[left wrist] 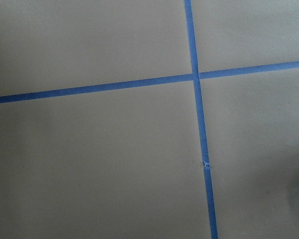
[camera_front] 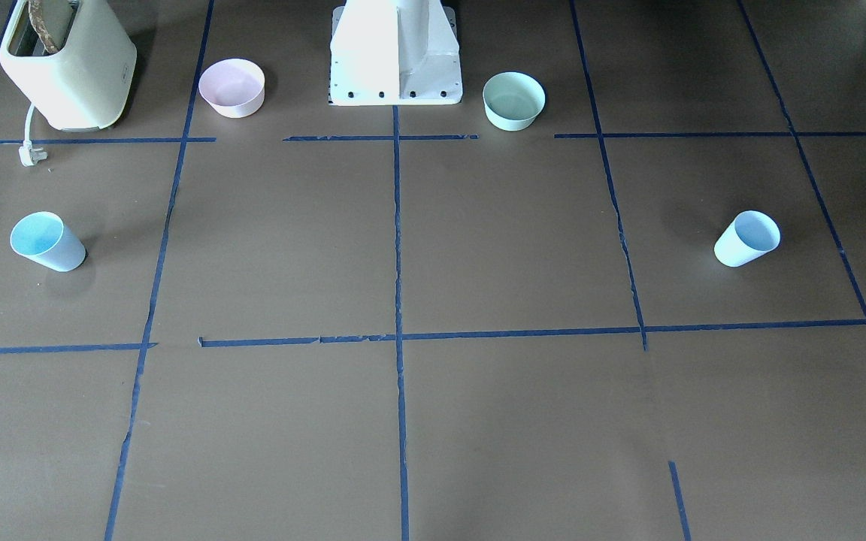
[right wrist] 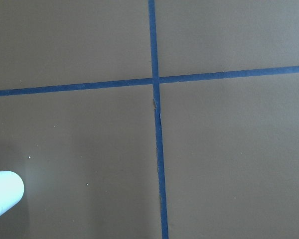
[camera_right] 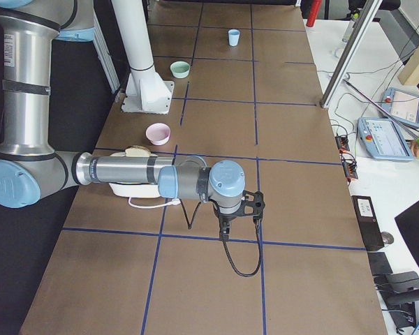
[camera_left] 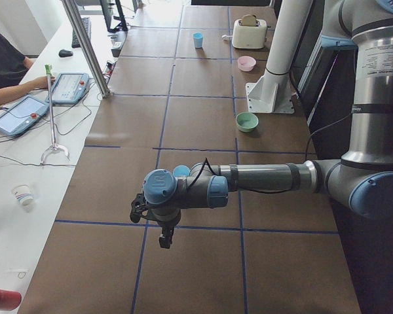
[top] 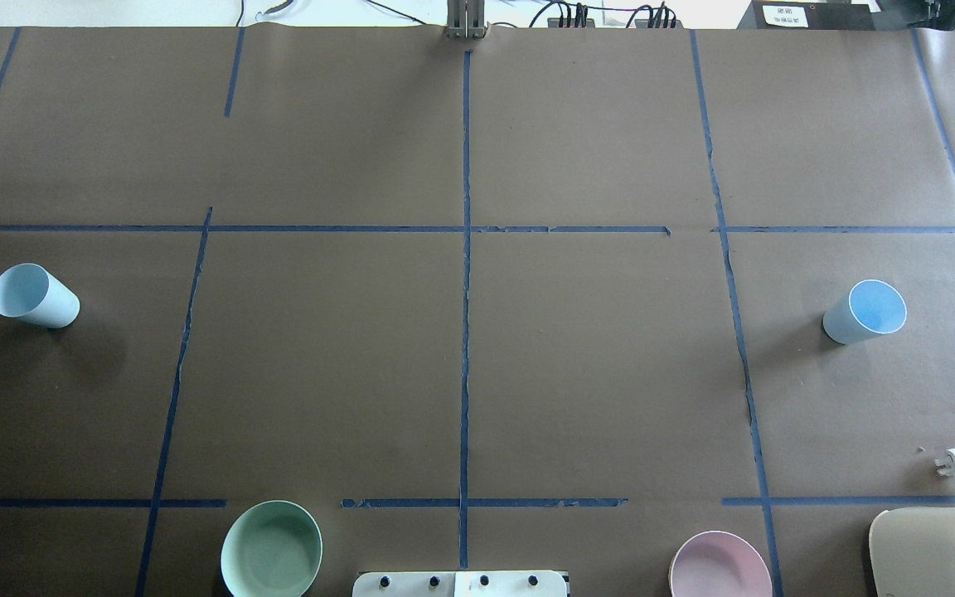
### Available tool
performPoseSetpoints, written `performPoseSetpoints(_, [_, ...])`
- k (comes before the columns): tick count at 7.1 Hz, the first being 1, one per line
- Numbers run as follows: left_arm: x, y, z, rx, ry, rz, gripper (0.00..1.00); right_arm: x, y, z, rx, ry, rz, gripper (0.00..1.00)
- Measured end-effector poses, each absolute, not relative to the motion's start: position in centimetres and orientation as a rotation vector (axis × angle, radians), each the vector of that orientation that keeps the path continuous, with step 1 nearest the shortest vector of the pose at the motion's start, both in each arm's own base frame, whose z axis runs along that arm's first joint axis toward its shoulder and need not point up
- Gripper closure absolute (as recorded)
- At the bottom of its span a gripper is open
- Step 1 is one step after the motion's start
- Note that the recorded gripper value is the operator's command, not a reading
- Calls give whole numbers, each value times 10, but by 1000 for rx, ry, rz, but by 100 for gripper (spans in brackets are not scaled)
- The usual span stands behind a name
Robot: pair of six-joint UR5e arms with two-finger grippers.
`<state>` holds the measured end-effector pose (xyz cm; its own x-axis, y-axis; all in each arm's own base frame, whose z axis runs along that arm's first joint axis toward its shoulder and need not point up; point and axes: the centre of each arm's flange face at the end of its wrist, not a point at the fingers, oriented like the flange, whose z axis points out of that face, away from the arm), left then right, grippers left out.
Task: Stack blue cups with both arms
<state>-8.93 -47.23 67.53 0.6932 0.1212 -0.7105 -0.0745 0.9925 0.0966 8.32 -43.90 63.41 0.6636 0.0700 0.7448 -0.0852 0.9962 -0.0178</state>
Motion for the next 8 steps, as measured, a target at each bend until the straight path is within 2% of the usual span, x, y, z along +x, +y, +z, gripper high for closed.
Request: performPoseSetpoints(8, [-89,-473,675,63,798,108,0,83,-436,637,19,-838,88,0])
